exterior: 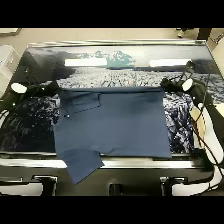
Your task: Fold the clothes and pants, and hang the long-sleeved shirts on hangers.
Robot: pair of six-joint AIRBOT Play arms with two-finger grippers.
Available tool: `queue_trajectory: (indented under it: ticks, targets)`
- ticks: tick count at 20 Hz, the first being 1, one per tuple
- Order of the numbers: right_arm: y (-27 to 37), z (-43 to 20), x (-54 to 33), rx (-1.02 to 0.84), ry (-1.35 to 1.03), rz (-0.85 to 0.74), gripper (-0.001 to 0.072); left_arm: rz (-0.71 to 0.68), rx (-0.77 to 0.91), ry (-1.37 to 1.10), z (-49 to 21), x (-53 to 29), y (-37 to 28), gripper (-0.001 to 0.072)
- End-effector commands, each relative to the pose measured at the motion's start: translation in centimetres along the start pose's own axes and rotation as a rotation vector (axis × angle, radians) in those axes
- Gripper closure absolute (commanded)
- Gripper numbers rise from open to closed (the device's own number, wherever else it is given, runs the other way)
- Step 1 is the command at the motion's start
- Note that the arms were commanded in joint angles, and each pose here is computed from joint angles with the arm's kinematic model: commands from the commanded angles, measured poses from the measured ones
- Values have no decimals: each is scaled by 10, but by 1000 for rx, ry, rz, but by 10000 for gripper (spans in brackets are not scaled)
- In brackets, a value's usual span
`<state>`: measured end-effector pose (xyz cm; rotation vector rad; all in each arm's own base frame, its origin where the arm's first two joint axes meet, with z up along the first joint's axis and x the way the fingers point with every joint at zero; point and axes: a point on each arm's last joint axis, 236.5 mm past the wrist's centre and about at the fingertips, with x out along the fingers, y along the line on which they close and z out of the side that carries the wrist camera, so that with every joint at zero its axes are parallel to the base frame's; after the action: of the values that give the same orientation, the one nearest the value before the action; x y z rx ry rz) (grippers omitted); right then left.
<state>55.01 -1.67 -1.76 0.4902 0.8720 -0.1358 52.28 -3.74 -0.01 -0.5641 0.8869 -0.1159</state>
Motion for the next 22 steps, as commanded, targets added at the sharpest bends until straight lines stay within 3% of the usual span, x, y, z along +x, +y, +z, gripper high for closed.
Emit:
queue_trajectory:
  ticks: [1, 7, 9, 13, 22]
  targets:
    - [-9, -15, 28, 88, 32, -11, 674, 13, -16, 5, -8, 28, 3, 688]
    - [-42, -9, -24, 64, 172, -87, 673, -27, -58, 40, 10, -13, -7, 687]
    - [-51, -49, -58, -63, 378, -119, 673, -54, -52, 230, -26, -34, -6, 687]
    - [-74, -123, -77, -59, 660, -180, 673, -1, -57, 674, -143, -60, 20, 687]
    - [-90, -162, -69, -48, 780, -206, 673, 49, -142, 805, -211, -52, 43, 687]
